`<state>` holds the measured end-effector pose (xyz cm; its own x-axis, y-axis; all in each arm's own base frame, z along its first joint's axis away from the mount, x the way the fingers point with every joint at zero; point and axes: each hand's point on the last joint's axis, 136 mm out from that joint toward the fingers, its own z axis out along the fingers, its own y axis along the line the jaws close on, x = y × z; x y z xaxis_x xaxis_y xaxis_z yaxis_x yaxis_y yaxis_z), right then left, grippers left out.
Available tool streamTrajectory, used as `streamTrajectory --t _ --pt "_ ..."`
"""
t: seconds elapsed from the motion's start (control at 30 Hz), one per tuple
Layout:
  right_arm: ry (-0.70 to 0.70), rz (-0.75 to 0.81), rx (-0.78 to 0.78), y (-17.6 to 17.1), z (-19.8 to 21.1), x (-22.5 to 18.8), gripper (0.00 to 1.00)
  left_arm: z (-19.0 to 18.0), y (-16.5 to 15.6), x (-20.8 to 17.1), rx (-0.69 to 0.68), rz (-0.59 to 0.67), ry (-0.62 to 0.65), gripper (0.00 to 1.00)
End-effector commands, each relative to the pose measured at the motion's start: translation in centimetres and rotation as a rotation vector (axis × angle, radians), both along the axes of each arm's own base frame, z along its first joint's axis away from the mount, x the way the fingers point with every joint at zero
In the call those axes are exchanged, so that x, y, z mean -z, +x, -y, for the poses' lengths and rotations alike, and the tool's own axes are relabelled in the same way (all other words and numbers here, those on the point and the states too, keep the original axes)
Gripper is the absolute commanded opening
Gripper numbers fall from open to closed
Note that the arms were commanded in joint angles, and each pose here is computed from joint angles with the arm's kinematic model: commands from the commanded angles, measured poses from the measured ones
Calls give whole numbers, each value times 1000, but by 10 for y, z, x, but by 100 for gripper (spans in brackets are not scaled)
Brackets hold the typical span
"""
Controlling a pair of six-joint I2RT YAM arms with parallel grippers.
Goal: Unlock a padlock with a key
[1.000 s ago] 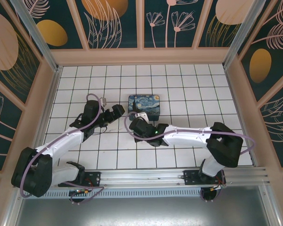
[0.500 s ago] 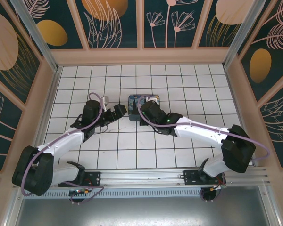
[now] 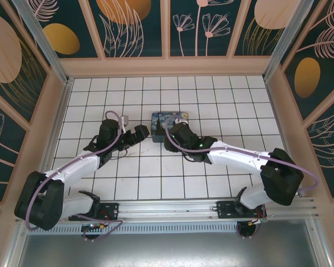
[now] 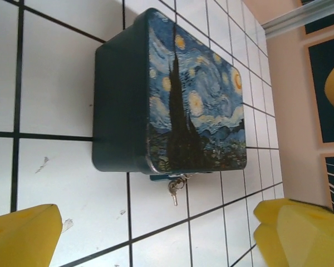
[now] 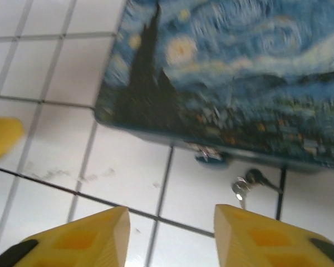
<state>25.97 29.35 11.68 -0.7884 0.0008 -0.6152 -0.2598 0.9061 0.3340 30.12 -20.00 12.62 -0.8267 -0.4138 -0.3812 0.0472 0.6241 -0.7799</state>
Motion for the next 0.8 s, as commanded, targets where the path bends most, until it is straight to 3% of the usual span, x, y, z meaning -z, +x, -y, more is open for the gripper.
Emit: streamTrajectory --t 0.0,0.77 --pt "3 -39 22 -5 12 19 46 -5 5 0 -34 -11 11 99" --pt "-40 -71 52 68 3 54 52 -4 7 8 -32 -29 27 99"
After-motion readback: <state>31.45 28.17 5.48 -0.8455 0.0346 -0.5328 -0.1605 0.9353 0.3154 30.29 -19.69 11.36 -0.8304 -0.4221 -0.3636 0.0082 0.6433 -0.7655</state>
